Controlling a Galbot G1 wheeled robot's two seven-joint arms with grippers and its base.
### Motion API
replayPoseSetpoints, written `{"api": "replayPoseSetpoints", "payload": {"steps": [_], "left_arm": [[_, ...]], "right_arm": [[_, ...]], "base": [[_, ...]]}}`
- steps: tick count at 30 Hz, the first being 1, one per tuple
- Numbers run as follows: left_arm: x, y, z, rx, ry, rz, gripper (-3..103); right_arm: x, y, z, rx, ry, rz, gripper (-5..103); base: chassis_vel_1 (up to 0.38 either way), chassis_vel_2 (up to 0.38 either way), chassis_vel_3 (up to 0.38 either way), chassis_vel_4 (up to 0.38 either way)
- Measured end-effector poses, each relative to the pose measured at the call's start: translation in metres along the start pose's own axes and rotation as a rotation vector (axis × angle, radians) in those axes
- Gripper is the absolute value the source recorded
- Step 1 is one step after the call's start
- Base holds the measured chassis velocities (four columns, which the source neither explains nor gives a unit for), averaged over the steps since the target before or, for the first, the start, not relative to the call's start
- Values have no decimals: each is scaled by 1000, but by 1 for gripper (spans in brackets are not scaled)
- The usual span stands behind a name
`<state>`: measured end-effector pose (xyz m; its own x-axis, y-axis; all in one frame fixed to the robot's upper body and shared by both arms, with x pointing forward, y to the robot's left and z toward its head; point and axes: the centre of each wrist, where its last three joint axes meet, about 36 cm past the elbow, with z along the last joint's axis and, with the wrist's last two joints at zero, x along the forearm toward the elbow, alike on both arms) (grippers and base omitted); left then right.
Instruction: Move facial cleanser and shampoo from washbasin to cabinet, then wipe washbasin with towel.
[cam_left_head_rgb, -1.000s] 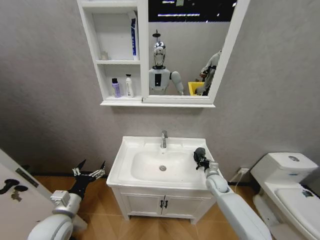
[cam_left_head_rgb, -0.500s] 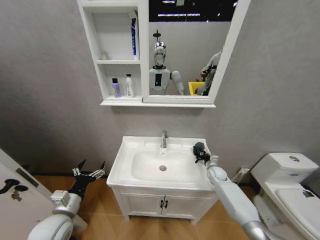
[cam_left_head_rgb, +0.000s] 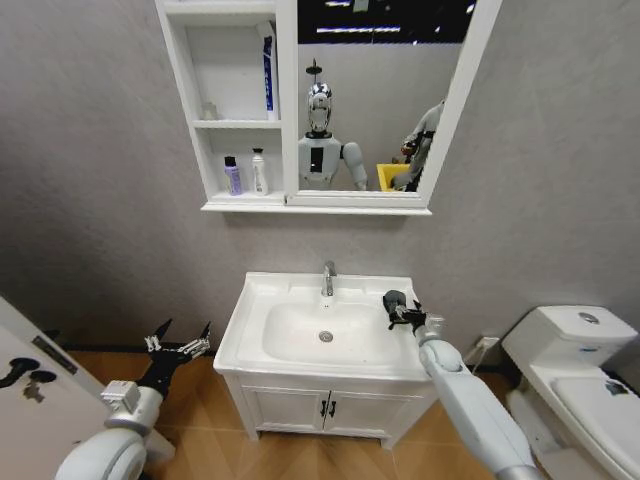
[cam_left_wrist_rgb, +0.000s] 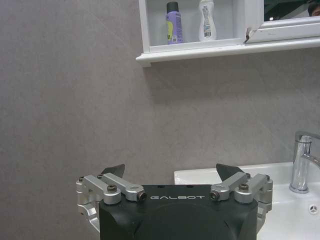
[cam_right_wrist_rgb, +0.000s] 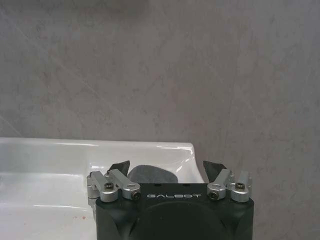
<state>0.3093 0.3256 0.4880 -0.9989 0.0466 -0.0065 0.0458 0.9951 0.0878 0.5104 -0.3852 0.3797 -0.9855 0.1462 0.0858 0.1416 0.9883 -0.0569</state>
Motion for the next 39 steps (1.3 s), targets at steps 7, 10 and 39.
{"api": "replayPoseSetpoints", "payload": {"steps": [7, 10, 39], "left_arm": [[0, 0, 0, 0, 0, -1, 100], [0, 0, 0, 0, 0, 0, 100], [0, 0, 0, 0, 0, 0, 100]], "right_arm": [[137, 34, -1, 18, -112, -12, 100], [189, 35, 0, 15, -136, 14, 100], [324, 43, -63, -4, -140, 55, 100]], "base": [[0, 0, 0, 0], [0, 0, 0, 0], [0, 0, 0, 0]]}}
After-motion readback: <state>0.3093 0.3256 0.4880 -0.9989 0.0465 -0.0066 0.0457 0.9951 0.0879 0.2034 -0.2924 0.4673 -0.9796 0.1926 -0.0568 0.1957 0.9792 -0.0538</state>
